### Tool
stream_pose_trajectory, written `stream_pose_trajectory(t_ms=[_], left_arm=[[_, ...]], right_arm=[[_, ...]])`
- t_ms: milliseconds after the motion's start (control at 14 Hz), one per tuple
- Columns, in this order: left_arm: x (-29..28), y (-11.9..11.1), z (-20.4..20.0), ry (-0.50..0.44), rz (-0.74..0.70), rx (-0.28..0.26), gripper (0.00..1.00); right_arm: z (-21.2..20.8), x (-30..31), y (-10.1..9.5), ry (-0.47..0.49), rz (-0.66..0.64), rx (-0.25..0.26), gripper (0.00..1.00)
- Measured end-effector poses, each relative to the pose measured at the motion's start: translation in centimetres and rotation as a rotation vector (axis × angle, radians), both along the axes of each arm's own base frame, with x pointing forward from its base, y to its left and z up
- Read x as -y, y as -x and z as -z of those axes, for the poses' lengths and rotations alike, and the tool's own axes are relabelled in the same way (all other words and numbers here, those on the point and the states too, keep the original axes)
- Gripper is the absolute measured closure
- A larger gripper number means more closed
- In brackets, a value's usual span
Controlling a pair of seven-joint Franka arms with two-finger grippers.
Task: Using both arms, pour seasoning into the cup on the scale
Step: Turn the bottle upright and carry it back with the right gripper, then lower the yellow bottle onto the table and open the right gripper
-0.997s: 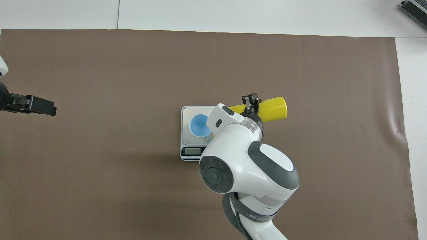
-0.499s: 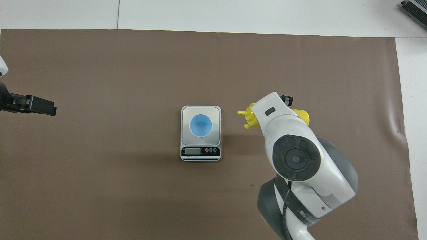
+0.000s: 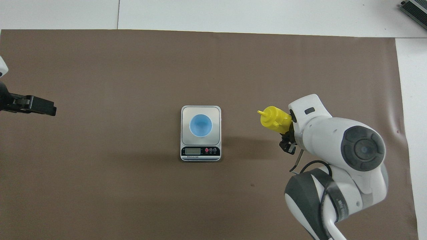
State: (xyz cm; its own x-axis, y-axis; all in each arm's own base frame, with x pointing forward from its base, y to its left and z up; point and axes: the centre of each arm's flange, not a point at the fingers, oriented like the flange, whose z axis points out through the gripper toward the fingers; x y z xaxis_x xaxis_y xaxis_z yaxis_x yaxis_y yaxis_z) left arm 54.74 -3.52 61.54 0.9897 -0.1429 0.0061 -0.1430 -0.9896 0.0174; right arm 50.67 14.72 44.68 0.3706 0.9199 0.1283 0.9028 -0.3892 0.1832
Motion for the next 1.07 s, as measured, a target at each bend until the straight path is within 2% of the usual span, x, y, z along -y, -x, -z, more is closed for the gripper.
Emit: stream_pose_trajectory(t_ms=[142, 285, 427, 712, 1069], left_arm=[[0.0, 0.0, 0.0, 0.0, 0.0, 0.0, 0.0], [0.0, 0.0, 0.0, 0.0, 0.0, 0.0, 0.0], [0.0, 0.0, 0.0, 0.0, 0.0, 0.0, 0.0], [0.0, 0.0, 0.0, 0.0, 0.0, 0.0, 0.0], [0.0, 0.0, 0.0, 0.0, 0.0, 0.0, 0.0]], right_arm=[[0.6, 4.1, -0.6, -0.095, -0.041, -0.024, 0.42], [1.2, 9.2, -1.1, -0.206, -0.087, -0.01, 0.42], [2.5, 14.2, -0.9, -0.312, -0.136, 0.039, 0.42], [7.4, 20.4, 0.2, -0.51, -0.173, 0.191, 0.42], [11.5, 22.6, 1.2, -0.648, -0.134, 0.251, 0.42]])
